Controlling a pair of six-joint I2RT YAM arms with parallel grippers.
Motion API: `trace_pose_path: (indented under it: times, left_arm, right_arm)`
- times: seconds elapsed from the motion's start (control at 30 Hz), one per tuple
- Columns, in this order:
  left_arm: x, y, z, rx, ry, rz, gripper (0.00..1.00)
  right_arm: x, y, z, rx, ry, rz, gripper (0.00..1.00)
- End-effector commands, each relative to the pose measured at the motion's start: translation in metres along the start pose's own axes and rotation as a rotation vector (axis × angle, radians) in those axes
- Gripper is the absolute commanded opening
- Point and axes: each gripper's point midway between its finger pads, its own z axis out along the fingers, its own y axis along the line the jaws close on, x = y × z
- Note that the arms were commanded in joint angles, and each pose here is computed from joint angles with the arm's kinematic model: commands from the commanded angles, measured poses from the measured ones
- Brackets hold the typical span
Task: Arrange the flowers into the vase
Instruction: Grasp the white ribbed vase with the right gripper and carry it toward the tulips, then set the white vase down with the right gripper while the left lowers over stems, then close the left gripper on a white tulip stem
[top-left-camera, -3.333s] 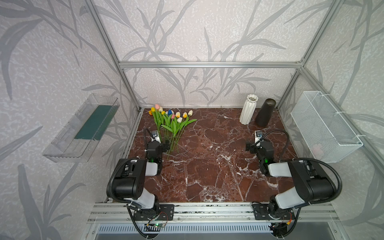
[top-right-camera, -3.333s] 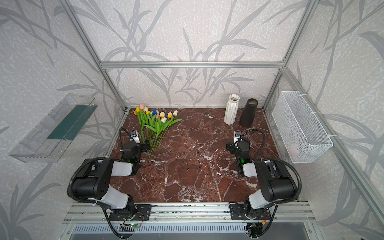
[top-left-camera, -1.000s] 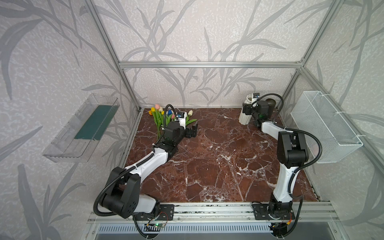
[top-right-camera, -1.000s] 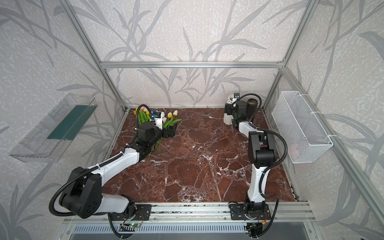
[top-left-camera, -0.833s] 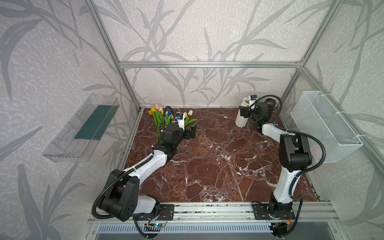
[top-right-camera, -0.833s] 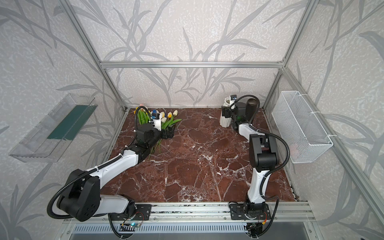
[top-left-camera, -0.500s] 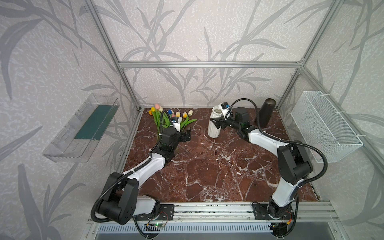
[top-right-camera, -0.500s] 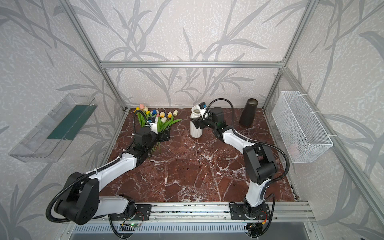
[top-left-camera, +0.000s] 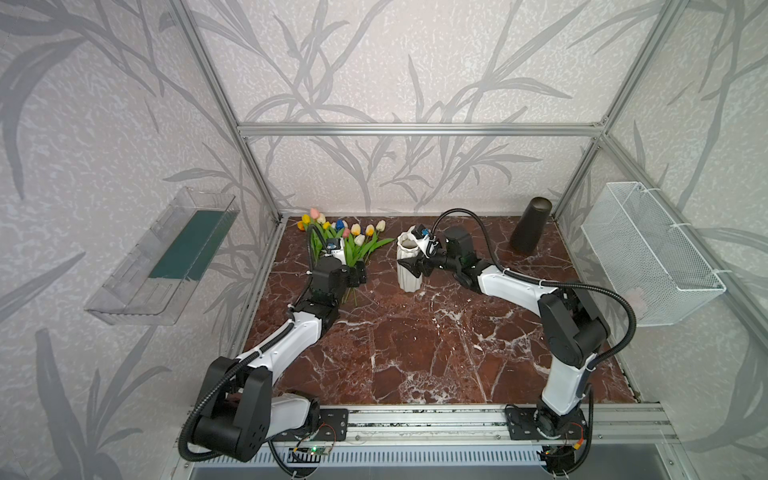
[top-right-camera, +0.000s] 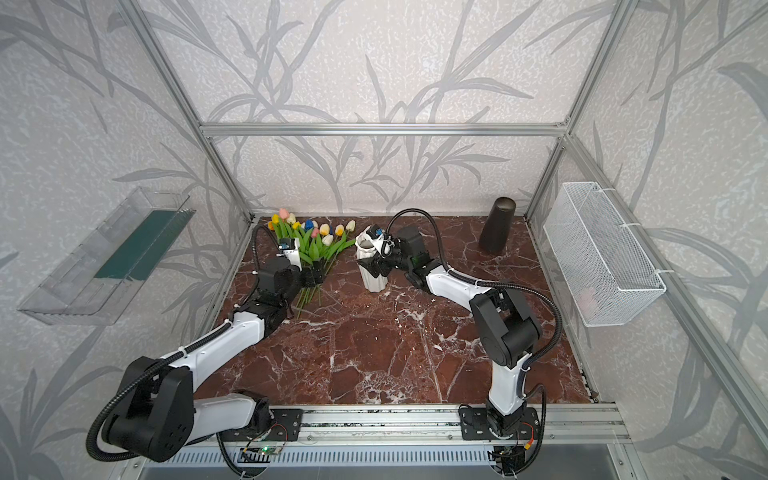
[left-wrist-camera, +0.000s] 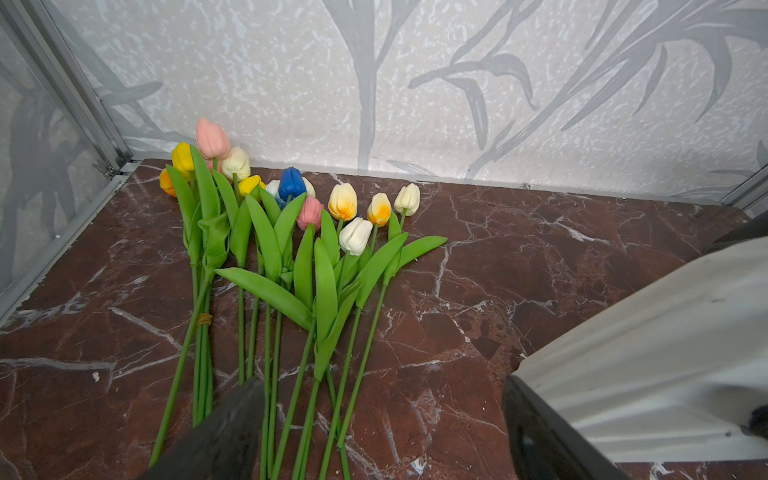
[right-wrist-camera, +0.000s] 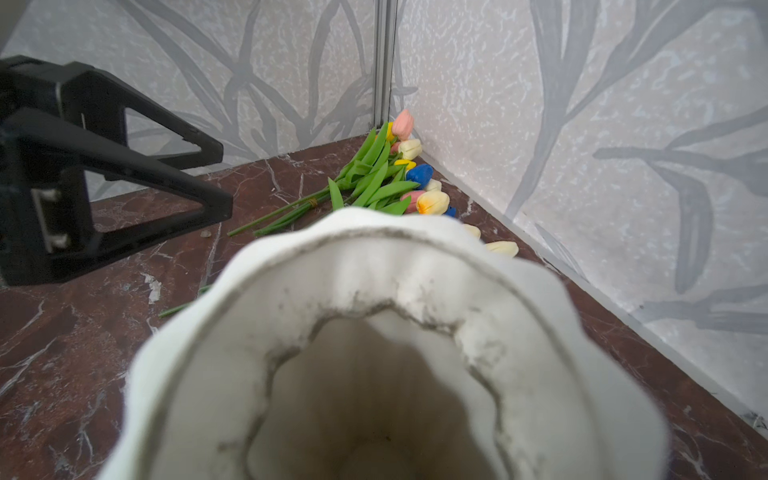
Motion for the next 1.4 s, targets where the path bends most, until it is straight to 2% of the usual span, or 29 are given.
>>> trace_pose_path:
  times: [0.0, 0.07, 0.27, 0.3, 0.33, 0.43, 0.57, 0.6, 0.73, 0.8, 0.9, 1.03, 1.2, 1.3, 1.37]
  left_arm:
    - [0.003, 0.002, 0.004, -0.013, 0.02, 0.013, 0.89]
    - [0.004, 0.004, 0.008, -0.026, 0.033, 0.022, 0.89]
    - [0.008, 0.011, 0.02, -0.086, 0.149, 0.076, 0.9]
    - [0.006, 0.013, 0.022, -0.098, 0.163, 0.082, 0.9]
    - [0.006, 0.015, 0.024, -0.109, 0.184, 0.086, 0.9]
    - [0.006, 0.019, 0.031, -0.132, 0.241, 0.094, 0.89]
    - [0.01, 0.027, 0.042, -0.148, 0.326, 0.081, 0.76]
    - [0.012, 0.029, 0.045, -0.148, 0.349, 0.067, 0.74]
    - [0.018, 0.037, 0.058, -0.151, 0.447, 0.047, 0.59]
    - [0.025, 0.042, 0.063, -0.166, 0.498, 0.053, 0.58]
    - [0.037, 0.045, 0.073, -0.168, 0.58, 0.064, 0.36]
    - [0.061, 0.049, 0.079, -0.201, 0.725, 0.057, 0.23]
    - [0.082, 0.054, 0.086, -0.217, 0.824, 0.088, 0.24]
    - [0.086, 0.058, 0.091, -0.232, 0.838, 0.107, 0.23]
    - [0.089, 0.058, 0.092, -0.232, 0.857, 0.111, 0.19]
  right_arm:
    - [-0.05, -0.015, -0.008, 0.032, -0.14, -0.048, 0.24]
    - [-0.046, -0.017, -0.009, 0.039, -0.139, -0.031, 0.3]
    - [-0.048, -0.022, -0.015, 0.08, -0.153, -0.009, 0.86]
    - [-0.049, -0.023, -0.018, 0.093, -0.163, -0.006, 0.93]
    - [-0.051, -0.024, -0.021, 0.104, -0.17, -0.005, 0.96]
    - [-0.061, -0.022, -0.03, 0.105, -0.184, -0.003, 0.99]
    - [-0.072, -0.017, -0.045, 0.106, -0.198, 0.009, 0.99]
    - [-0.086, -0.014, -0.057, 0.11, -0.224, 0.001, 0.99]
    - [-0.1, -0.008, -0.085, 0.137, -0.247, 0.017, 0.99]
    - [-0.109, -0.001, -0.105, 0.145, -0.278, 0.016, 0.99]
    - [-0.105, 0.019, -0.138, 0.162, -0.308, -0.055, 0.99]
    - [-0.073, 0.037, -0.183, 0.229, -0.368, -0.058, 1.0]
    - [-0.025, 0.07, -0.21, 0.222, -0.424, -0.033, 0.93]
    - [-0.005, 0.087, -0.214, 0.214, -0.441, -0.037, 0.9]
    - [0.01, 0.094, -0.212, 0.211, -0.427, -0.041, 0.89]
